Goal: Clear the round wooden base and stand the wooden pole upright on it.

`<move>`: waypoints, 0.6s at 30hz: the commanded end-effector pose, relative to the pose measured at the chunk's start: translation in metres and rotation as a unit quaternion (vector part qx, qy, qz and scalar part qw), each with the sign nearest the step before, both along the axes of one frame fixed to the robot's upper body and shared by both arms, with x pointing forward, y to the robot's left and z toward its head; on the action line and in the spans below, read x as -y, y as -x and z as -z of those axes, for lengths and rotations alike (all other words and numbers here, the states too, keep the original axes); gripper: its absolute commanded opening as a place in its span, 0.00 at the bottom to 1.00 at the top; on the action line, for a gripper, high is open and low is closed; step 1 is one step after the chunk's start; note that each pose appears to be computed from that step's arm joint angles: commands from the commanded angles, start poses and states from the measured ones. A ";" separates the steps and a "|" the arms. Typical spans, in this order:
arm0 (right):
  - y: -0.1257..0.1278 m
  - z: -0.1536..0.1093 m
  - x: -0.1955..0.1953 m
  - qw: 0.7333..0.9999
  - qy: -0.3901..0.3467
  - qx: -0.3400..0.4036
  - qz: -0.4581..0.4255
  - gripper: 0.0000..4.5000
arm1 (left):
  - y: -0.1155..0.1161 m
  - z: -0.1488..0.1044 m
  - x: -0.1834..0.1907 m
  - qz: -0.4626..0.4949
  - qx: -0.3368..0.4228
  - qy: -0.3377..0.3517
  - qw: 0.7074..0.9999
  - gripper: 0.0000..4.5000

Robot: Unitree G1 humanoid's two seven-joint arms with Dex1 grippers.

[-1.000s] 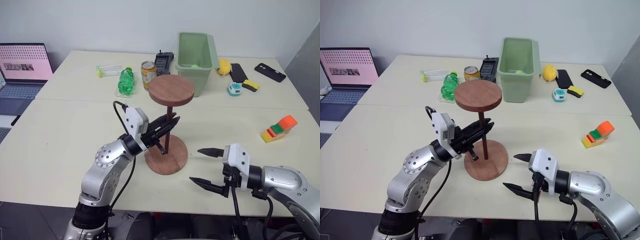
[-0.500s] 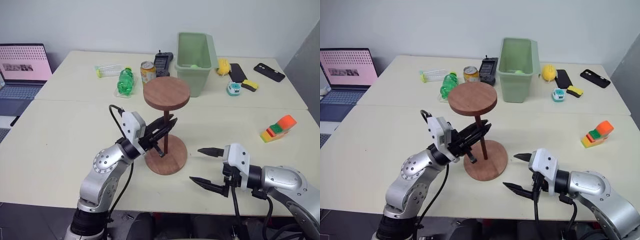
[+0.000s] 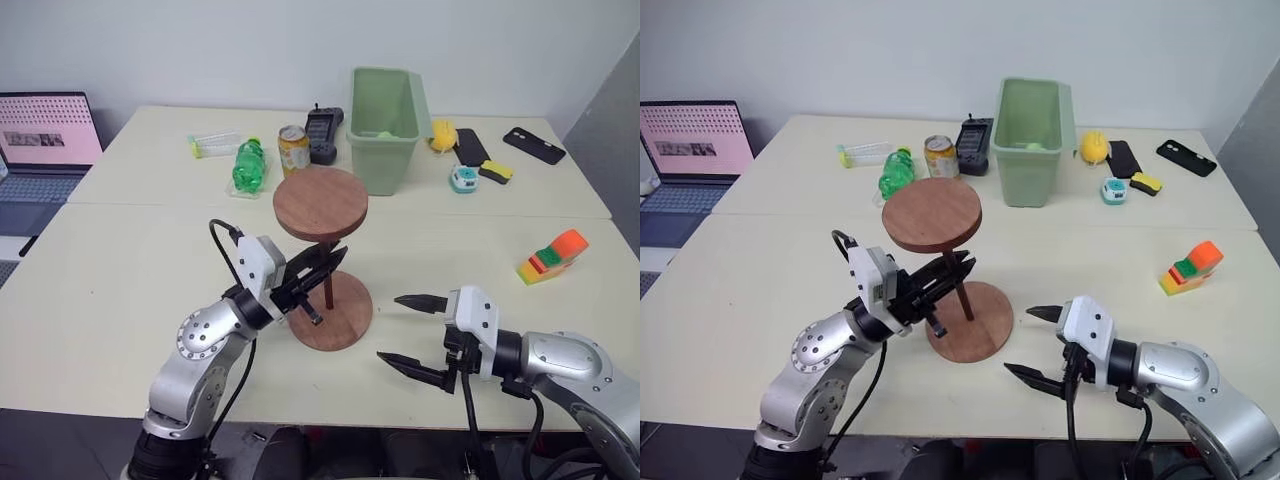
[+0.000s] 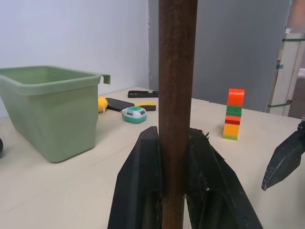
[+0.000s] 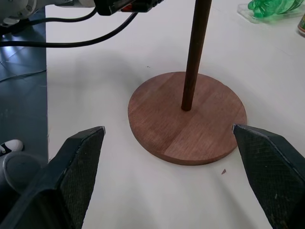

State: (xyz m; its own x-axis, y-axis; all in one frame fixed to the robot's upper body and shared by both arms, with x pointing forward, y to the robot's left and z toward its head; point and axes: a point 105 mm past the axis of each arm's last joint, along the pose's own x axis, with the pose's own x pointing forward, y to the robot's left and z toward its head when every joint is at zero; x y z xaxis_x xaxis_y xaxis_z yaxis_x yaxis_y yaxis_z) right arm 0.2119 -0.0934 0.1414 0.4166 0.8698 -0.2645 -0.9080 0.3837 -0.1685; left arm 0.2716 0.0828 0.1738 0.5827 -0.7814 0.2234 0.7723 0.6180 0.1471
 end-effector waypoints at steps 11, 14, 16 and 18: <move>0.004 -0.009 -0.006 1.000 -0.009 0.023 -0.012 1.00 | -0.011 0.037 -0.020 -0.047 -0.043 -0.046 0.997 0.06; 0.004 -0.009 -0.007 1.000 -0.010 0.024 -0.012 1.00 | -0.010 0.036 -0.019 -0.041 -0.035 -0.050 0.997 0.24; 0.004 -0.009 -0.006 1.000 -0.010 0.024 -0.012 1.00 | -0.008 0.035 -0.016 -0.031 -0.028 -0.055 0.998 0.33; 0.004 -0.009 -0.006 1.000 -0.009 0.023 -0.012 1.00 | -0.006 0.033 -0.013 -0.021 -0.021 -0.056 0.998 0.42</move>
State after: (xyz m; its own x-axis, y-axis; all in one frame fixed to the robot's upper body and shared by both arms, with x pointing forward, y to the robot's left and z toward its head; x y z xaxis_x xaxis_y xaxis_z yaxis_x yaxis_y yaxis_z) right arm 0.2121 -0.0923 0.1416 0.4173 0.8716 -0.2573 -0.9075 0.3851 -0.1675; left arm 0.2813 0.1013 0.1241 0.6563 -0.7518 0.0633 0.7418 0.6583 0.1276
